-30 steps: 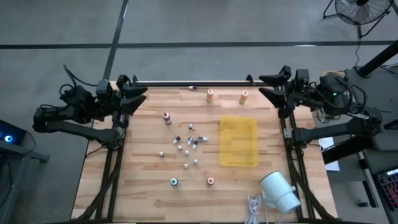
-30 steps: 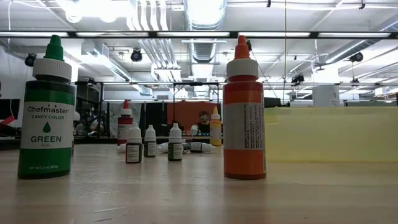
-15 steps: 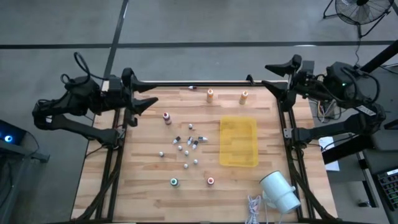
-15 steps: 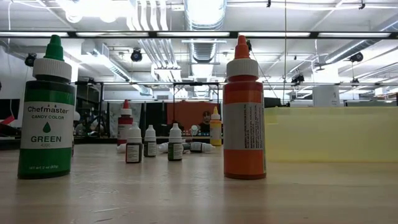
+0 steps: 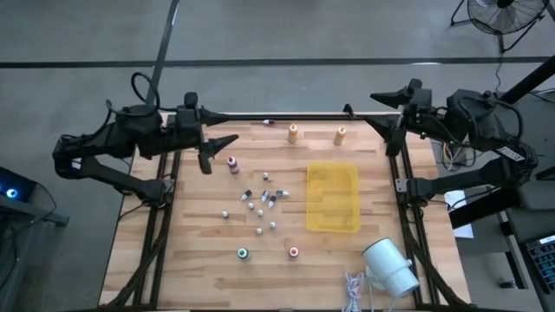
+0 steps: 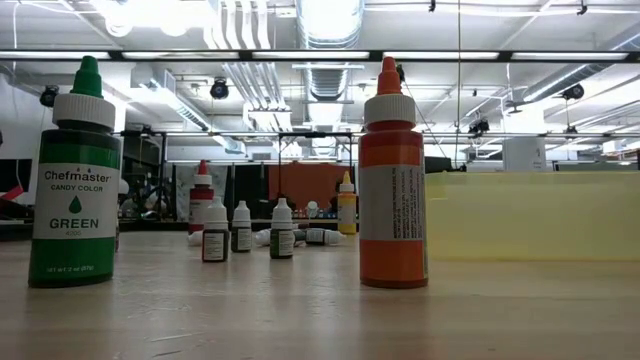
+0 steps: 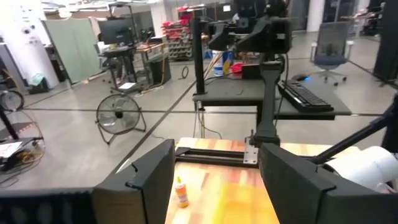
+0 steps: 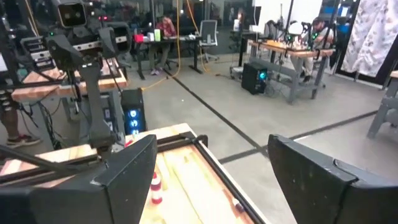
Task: Pick & Place food coloring
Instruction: Put the right big yellow food coloring bottle into the yellow bin
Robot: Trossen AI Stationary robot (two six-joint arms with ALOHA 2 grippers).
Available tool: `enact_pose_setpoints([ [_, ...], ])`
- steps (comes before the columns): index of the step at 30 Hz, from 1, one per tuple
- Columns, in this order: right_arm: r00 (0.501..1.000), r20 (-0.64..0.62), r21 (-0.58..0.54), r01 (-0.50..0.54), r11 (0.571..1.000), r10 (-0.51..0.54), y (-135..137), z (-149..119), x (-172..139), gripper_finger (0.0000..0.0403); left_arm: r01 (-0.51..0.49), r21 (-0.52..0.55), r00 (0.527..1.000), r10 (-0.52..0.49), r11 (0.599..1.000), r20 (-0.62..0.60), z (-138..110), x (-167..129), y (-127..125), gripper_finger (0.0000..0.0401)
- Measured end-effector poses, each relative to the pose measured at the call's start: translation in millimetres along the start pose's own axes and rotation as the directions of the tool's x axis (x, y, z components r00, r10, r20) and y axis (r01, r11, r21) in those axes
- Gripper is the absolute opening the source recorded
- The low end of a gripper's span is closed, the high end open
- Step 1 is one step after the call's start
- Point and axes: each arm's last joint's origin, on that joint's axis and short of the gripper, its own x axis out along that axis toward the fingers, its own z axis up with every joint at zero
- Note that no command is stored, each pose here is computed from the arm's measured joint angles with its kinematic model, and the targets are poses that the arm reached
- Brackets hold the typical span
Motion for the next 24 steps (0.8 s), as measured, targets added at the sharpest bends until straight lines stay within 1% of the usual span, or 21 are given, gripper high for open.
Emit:
enact_pose_setpoints([
  [6, 0.999, -0.034, 0.046, 0.003, 0.999, -0.002, 2, -3, 6, 0.0300, -0.059, 0.006, 0.998, 0.059, 0.998, -0.022, -3, 6, 0, 0.0204],
  [8, 0.999, -0.047, 0.060, 0.004, 0.998, -0.001, 3, -5, 8, 0.0298, -0.060, 0.005, 0.998, 0.060, 0.998, -0.024, -3, 7, -1, 0.0204],
  [13, 0.994, -0.112, 0.043, 0.010, 0.999, -0.005, 5, -11, 18, 0.0292, -0.109, -0.015, 0.994, 0.108, 0.994, -0.032, -4, 9, 0, 0.0204],
  [15, 0.990, -0.138, 0.037, 0.013, 0.999, -0.007, 7, -14, 23, 0.0292, -0.115, -0.027, 0.993, 0.114, 0.993, -0.033, -4, 9, 0, 0.0204],
  [18, 0.986, -0.164, 0.062, 0.020, 0.998, -0.010, 9, -17, 30, 0.0294, -0.116, -0.061, 0.993, 0.114, 0.991, -0.035, -5, 9, 0, 0.0204],
  [24, 0.970, -0.244, 0.074, 0.040, 0.996, -0.021, 13, -26, 43, 0.0290, -0.116, -0.067, 0.991, 0.111, 0.991, -0.072, -8, 9, 0, 0.0204],
])
